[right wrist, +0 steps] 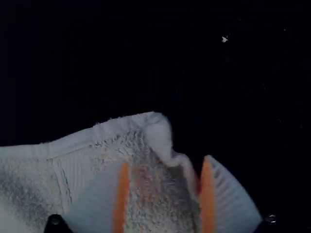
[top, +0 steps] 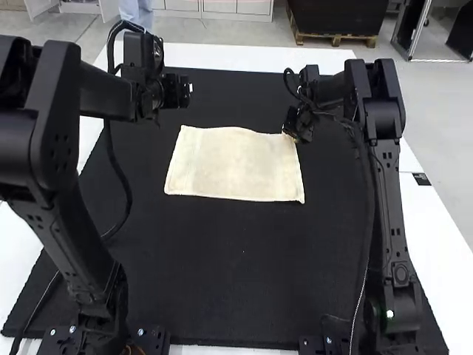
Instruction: Fold the towel.
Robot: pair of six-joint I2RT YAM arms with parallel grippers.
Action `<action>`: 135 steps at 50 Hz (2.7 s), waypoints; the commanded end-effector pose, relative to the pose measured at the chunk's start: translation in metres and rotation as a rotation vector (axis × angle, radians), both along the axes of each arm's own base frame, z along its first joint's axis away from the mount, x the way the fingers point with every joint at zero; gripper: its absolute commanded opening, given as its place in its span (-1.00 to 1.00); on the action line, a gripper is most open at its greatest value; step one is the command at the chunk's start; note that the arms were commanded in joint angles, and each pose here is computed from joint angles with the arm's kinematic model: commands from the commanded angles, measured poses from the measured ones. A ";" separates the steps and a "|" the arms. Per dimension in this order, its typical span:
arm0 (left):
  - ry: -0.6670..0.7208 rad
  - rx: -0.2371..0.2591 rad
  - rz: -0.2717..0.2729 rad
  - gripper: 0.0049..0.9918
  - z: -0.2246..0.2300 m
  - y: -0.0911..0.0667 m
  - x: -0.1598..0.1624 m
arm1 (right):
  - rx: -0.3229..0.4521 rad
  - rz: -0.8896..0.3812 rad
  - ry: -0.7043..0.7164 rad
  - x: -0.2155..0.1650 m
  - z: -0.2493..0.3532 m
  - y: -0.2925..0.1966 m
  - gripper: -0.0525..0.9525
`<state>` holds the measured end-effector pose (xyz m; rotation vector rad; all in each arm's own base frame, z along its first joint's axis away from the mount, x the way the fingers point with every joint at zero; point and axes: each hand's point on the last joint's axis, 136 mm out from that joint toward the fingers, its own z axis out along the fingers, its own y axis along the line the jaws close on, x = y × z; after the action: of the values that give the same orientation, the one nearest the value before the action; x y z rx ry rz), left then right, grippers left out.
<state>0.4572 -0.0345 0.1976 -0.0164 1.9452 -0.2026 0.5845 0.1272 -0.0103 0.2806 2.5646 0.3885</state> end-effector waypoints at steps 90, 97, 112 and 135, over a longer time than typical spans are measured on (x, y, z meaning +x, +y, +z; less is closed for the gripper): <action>0.420 -0.204 -0.056 0.94 -0.163 0.041 0.124 | 0.060 0.036 0.127 -0.025 -0.023 0.009 -0.90; 0.412 -0.199 -0.083 0.95 -0.162 0.026 0.134 | 0.063 0.038 0.122 -0.024 -0.020 0.010 -0.90; 0.438 -0.190 -0.120 0.95 -0.166 0.002 0.142 | 0.068 0.038 0.112 -0.020 -0.014 0.010 -0.90; 0.467 -0.197 -0.104 0.95 -0.186 0.008 0.140 | 0.075 0.047 0.121 -0.023 -0.016 0.013 -0.90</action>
<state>0.5917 -0.0303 0.0114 -0.1032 2.3974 -0.4985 0.5746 0.1276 -0.0142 0.2998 2.6219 0.4269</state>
